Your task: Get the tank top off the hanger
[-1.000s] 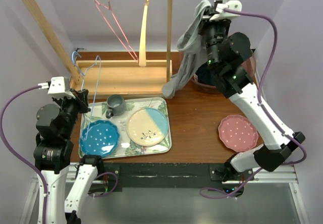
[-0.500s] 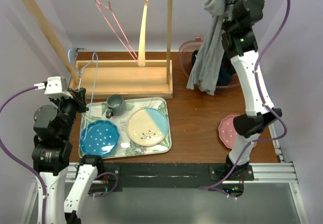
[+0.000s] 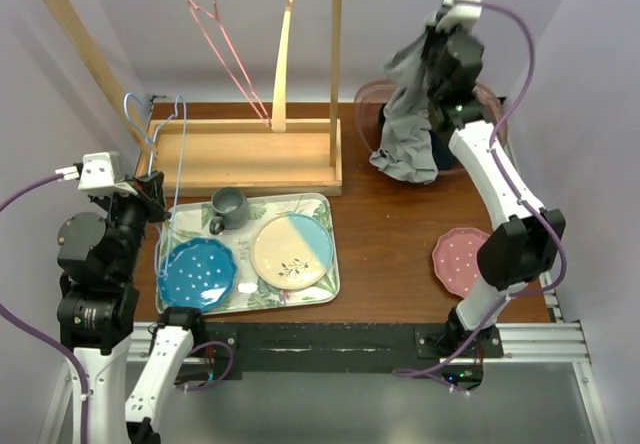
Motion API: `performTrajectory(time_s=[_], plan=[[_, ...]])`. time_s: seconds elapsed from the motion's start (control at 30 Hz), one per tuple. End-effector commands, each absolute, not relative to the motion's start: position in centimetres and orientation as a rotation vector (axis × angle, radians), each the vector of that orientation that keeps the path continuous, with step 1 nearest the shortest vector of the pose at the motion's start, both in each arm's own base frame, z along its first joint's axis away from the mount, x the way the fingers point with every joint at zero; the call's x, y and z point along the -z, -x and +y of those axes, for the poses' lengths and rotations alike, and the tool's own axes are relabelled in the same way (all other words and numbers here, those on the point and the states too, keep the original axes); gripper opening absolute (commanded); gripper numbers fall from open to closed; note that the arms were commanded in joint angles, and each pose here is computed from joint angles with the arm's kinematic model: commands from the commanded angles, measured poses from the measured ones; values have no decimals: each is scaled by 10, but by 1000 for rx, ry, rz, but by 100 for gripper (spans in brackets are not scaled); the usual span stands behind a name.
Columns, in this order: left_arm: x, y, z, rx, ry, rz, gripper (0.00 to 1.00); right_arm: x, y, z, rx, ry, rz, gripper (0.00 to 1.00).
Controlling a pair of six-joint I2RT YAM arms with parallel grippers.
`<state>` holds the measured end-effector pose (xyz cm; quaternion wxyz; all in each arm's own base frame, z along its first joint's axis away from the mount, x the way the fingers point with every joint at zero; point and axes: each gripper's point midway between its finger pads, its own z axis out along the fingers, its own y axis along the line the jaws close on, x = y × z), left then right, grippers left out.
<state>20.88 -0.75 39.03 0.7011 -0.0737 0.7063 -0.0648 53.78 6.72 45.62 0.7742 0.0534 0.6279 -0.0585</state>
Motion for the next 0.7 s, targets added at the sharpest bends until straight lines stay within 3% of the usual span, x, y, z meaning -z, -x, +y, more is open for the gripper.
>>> performTrajectory(time_s=[0.0, 0.03, 0.27, 0.3, 0.33, 0.5, 0.67], plan=[[-388, -215, -6, 136, 165, 1553, 0, -348, -537, 63, 81, -276, 1556, 0], [-387, -217, -8, 145, 165, 1555, 0, -305, -538, 60, 108, -287, 1650, 2], [-382, -221, -7, 140, 178, 1587, 0, -202, -551, 36, 141, -356, 1903, 25], [-381, -221, -6, 138, 181, 1590, 0, -197, -550, 36, 126, -346, 1938, 34], [-382, -221, -6, 137, 182, 1587, 0, -196, -550, 32, 123, -343, 1965, 51], [-376, -222, -6, 139, 187, 1591, 0, -216, -533, 49, 35, -204, 2036, 86], [-378, -222, -7, 141, 182, 1588, 0, -205, -510, 63, -43, -125, 2141, 90]])
